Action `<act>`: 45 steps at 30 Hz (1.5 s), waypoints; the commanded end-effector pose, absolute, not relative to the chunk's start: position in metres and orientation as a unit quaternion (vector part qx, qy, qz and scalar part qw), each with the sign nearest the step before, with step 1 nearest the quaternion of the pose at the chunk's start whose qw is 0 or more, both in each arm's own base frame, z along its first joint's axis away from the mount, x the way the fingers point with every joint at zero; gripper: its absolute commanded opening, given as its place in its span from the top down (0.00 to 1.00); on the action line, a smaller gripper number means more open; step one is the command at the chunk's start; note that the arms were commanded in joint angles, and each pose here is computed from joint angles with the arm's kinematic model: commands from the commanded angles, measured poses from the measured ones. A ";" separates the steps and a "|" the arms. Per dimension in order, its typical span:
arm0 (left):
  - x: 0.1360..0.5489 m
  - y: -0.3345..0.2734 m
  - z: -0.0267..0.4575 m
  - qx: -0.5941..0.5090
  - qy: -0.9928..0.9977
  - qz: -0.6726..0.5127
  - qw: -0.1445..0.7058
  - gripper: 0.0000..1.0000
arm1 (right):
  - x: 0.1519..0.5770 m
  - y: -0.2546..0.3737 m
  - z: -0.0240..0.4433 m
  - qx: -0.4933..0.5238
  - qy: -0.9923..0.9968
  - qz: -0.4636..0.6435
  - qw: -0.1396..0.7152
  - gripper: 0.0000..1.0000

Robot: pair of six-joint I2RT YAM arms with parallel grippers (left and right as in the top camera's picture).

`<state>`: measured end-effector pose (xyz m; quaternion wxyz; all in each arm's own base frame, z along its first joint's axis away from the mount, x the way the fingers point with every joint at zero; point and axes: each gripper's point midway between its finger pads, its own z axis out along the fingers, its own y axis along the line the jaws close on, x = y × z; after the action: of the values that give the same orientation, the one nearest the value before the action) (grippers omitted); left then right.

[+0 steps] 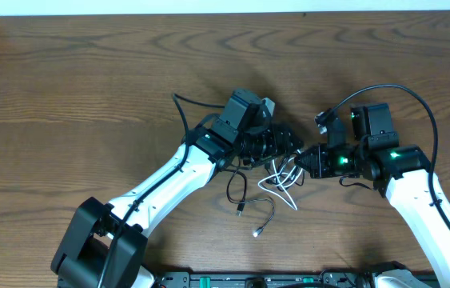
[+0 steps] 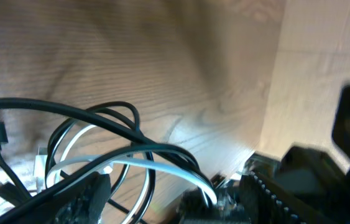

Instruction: Untangle cables

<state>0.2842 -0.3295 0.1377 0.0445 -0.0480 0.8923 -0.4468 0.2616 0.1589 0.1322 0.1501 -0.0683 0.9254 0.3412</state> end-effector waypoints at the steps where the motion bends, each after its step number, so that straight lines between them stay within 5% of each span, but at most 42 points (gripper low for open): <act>1: 0.291 -0.324 0.140 -0.127 0.887 -0.443 0.034 0.29 | 0.258 0.167 0.140 -0.092 0.914 0.365 0.152 0.99; 12: 0.297 -0.325 0.132 -0.167 0.885 -0.435 0.029 0.34 | 0.255 0.173 0.146 -0.109 0.904 0.384 0.152 0.99; 31: 0.302 -0.328 0.133 -0.128 0.889 -0.436 0.062 0.86 | 0.254 0.178 0.152 -0.122 0.893 0.404 0.157 0.99; 37: 0.308 -0.323 0.131 -0.096 0.896 -0.422 0.098 0.92 | 0.254 0.178 0.151 -0.121 0.894 0.403 0.155 0.99; 41: 0.320 -0.316 0.134 -0.010 0.901 -0.399 0.168 0.93 | 0.257 0.162 0.135 -0.125 0.917 0.342 0.161 0.65; 45: 0.327 -0.308 0.151 0.044 0.893 -0.394 0.215 0.93 | 0.265 0.098 0.099 -0.018 0.976 0.153 0.152 0.60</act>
<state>0.3182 -0.3183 0.1383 0.1517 -0.0236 0.8979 -0.4125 0.2513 0.1450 0.1177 0.1332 -0.0821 0.9431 0.2934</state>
